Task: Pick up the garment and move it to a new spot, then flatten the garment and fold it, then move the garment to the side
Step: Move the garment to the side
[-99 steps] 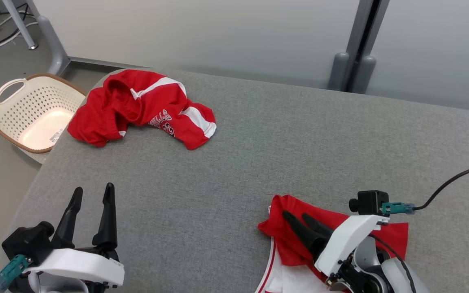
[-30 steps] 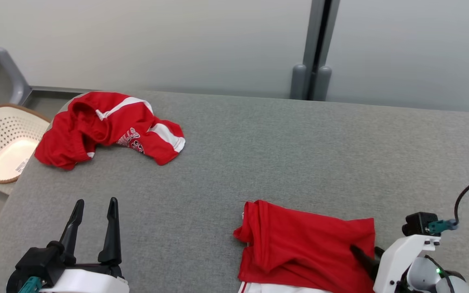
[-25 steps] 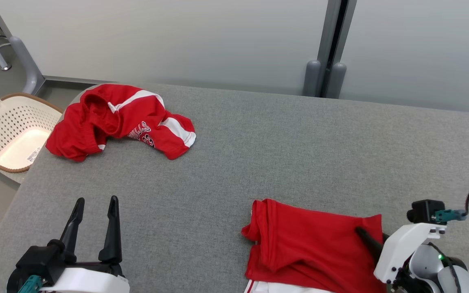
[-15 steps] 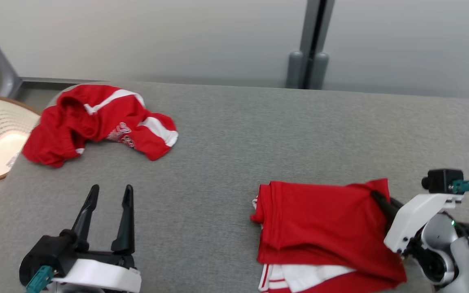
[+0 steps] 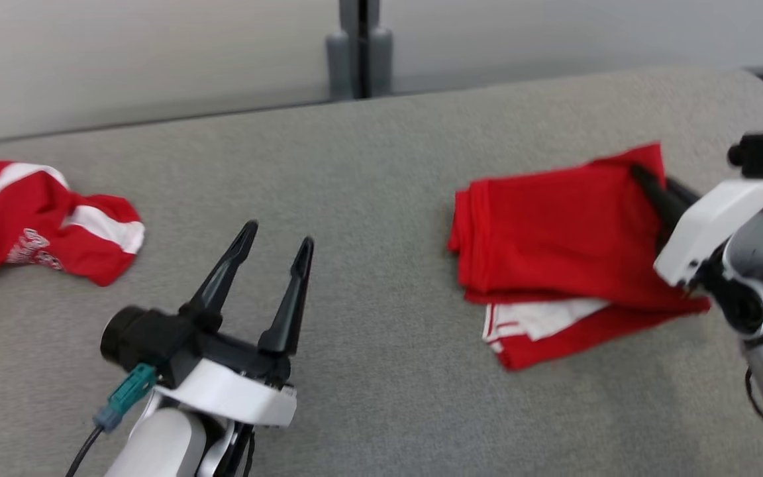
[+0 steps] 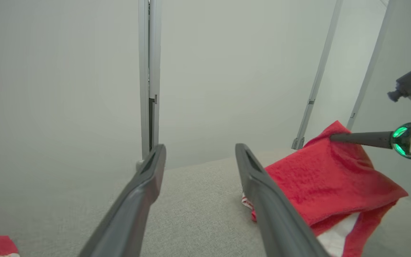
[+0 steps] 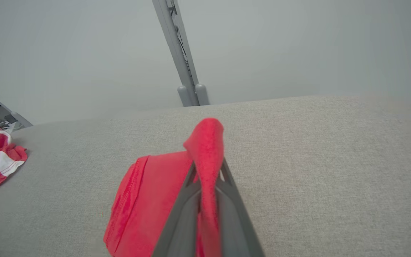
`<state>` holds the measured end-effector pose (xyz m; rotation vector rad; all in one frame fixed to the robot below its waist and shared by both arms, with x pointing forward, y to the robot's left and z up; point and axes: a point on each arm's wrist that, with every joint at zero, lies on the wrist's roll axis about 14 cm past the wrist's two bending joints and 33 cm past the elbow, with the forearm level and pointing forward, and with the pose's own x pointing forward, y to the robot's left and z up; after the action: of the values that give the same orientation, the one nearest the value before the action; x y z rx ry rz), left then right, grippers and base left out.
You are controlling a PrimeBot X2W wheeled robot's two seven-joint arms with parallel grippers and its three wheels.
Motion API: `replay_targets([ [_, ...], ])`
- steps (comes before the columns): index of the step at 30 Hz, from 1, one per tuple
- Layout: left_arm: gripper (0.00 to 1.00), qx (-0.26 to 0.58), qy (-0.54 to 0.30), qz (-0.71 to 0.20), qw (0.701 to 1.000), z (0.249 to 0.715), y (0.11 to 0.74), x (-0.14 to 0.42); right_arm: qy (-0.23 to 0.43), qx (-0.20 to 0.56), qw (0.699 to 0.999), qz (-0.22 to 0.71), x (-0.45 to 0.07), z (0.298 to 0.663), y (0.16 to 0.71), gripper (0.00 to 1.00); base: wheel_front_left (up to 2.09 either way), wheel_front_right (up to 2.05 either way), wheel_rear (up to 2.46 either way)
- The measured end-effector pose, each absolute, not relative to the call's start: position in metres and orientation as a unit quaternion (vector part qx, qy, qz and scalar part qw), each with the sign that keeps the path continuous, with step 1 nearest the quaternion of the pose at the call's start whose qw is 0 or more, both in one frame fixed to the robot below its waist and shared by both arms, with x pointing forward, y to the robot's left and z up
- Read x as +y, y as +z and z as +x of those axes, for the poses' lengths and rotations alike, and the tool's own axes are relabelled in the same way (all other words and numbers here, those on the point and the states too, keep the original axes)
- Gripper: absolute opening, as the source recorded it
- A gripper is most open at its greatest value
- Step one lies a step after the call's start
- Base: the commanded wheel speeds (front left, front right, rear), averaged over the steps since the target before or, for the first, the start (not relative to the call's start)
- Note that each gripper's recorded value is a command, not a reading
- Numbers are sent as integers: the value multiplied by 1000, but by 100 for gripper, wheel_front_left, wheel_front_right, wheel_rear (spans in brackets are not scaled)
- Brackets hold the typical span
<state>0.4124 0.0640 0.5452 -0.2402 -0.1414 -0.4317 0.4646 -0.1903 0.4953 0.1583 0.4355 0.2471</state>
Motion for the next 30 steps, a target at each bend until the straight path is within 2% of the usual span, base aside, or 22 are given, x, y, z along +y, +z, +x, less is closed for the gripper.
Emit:
replay_targets([
  [10,100,-26,-295,-114,948,465,505,10,32,215,976,19,-279,519,482,0,0,0,0],
  [18,100,18,-307,-126,943,485,458,-1,-52,261,962,-55,-355,536,446,0,0,0,0],
  [19,100,23,-306,-127,943,486,453,-1,-57,264,961,-64,-360,538,442,30,0,0,0],
  [20,100,26,-304,-127,944,486,450,0,-62,264,960,-73,-364,540,440,74,0,0,0],
  [21,100,28,-302,-127,945,487,448,2,-67,259,960,-79,-367,543,440,100,0,0,0],
  [26,100,20,-282,-126,951,488,452,14,-73,195,972,-112,-368,562,460,100,0,0,0],
  [30,100,6,-255,-124,959,486,463,30,-52,133,984,-105,-343,570,479,100,0,0,0],
])
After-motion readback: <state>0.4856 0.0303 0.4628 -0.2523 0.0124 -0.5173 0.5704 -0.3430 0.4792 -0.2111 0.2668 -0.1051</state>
